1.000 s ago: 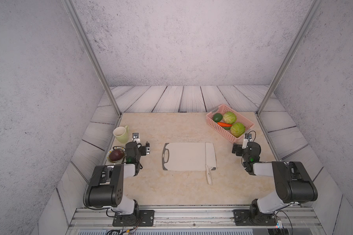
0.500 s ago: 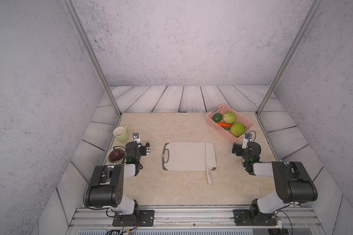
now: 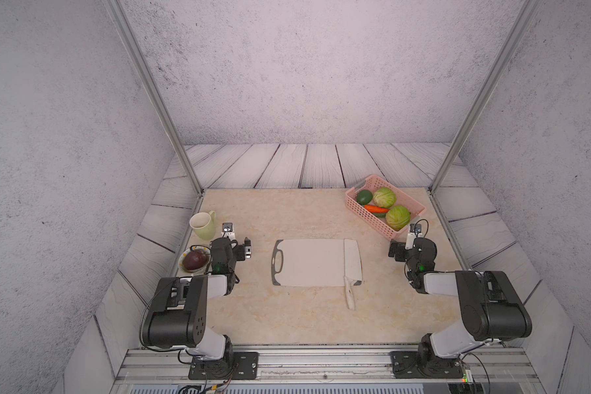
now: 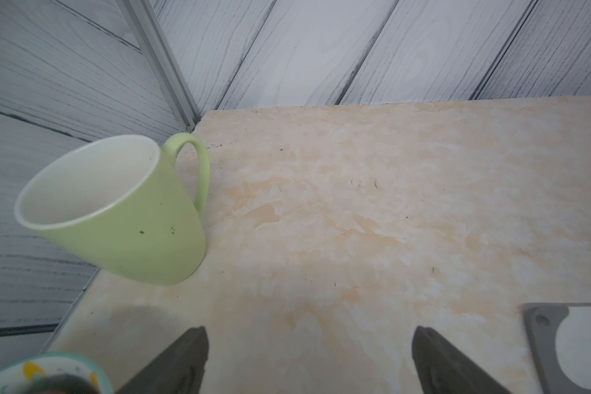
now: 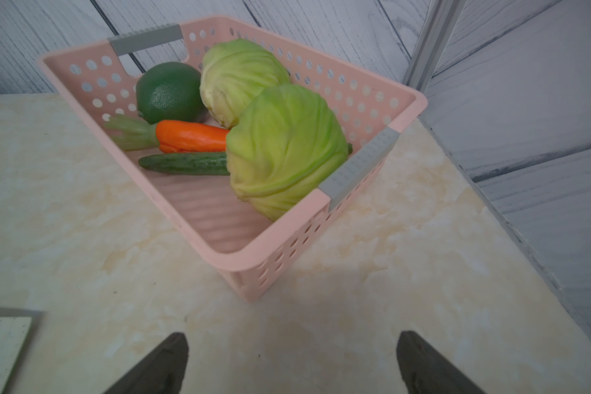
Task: Align the knife with the edge of the cutting board
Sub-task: Reset both arms
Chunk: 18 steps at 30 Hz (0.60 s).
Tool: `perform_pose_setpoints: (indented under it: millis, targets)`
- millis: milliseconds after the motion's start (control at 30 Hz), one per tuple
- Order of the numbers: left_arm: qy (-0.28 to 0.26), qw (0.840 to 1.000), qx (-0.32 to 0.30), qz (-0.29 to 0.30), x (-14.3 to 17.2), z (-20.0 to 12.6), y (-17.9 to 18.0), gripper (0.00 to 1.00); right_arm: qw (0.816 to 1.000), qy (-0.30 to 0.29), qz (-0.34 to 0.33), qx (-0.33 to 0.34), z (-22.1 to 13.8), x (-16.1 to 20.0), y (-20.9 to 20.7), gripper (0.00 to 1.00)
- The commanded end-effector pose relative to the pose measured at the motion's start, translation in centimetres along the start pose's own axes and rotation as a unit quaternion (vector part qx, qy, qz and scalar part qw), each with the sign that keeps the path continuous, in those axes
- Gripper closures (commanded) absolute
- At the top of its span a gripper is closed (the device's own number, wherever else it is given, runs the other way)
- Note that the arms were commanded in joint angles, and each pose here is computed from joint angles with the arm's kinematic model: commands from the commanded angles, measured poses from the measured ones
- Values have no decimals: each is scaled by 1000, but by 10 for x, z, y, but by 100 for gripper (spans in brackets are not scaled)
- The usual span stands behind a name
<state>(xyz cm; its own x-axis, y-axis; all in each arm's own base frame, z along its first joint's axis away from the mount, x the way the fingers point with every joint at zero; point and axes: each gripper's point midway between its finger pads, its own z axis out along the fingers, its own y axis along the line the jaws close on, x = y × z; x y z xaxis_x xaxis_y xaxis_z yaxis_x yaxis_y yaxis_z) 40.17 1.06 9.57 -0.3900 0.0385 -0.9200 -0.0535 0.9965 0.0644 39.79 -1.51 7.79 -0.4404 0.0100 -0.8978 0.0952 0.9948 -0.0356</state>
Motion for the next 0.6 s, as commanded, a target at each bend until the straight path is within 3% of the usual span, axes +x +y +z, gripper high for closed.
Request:
perform_pose_setpoints:
  millis: [0, 567]
  targets:
    - [-7, 1000, -3, 7, -4, 1, -1, 2, 1000, -12, -2, -2, -2, -11, 1, 1]
    - [-6, 1000, -4, 8, -4, 1, -1, 2, 1000, -11, -3, -2, -2, -10, 1, 1]
